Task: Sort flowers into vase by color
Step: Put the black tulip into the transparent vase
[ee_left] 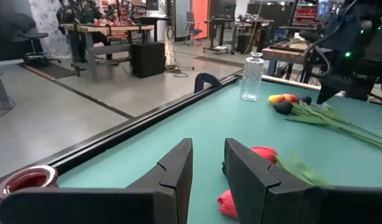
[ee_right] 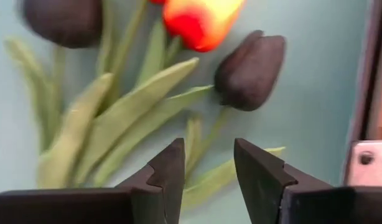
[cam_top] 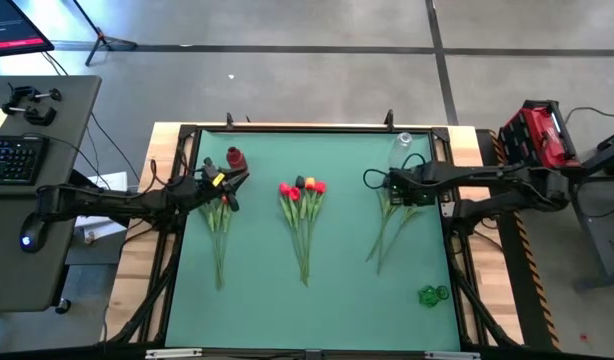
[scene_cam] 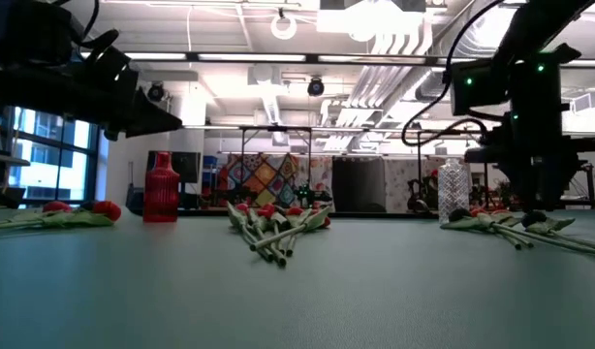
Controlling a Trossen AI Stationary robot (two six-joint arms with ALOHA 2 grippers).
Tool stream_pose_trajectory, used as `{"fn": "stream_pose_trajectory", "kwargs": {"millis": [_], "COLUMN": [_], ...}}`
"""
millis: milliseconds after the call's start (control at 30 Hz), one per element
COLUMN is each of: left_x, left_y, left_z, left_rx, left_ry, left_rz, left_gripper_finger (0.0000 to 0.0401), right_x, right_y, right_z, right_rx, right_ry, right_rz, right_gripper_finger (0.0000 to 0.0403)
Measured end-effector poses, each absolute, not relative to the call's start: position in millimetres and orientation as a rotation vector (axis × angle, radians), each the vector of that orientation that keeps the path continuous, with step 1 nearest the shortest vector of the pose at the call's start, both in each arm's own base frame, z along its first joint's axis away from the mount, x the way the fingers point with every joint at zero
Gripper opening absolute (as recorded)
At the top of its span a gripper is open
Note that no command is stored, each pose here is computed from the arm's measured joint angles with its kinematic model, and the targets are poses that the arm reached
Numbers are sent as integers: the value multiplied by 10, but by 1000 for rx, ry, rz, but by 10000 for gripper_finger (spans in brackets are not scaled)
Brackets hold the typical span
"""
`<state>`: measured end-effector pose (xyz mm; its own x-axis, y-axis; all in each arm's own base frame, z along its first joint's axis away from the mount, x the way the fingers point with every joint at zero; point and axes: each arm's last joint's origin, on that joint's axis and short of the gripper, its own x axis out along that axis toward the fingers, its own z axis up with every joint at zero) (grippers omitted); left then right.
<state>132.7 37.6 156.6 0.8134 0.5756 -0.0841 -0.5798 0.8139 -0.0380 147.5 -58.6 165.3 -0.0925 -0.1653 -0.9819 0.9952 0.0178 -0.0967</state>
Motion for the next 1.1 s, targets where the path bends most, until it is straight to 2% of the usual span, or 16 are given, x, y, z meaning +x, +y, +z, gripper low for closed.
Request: {"fn": "stream_pose_trajectory", "kwargs": {"millis": [333, 633, 900, 1000, 1100], "left_x": [1322, 1321, 1325, 1326, 1326], "left_y": [375, 375, 369, 367, 367], "left_z": [1524, 1517, 1517, 1516, 1516], "left_rx": [-107, -115, -110, -111, -111], "left_ry": [99, 104, 107, 108, 108], "left_rz": [622, 623, 599, 592, 592], "left_gripper_finger": [80, 80, 80, 80, 80], "right_x": [1512, 1617, 1626, 1633, 1626], "right_y": [-610, -649, -649, -651, -648], "right_z": [1576, 1445, 1340, 1333, 1338], "right_rx": [1012, 1026, 1030, 1034, 1022], "right_ry": [1182, 1175, 1250, 1249, 1267], "right_rz": [-1388, -1411, -1487, -1484, -1467], "right_gripper_finger": [88, 86, 80, 62, 23]}}
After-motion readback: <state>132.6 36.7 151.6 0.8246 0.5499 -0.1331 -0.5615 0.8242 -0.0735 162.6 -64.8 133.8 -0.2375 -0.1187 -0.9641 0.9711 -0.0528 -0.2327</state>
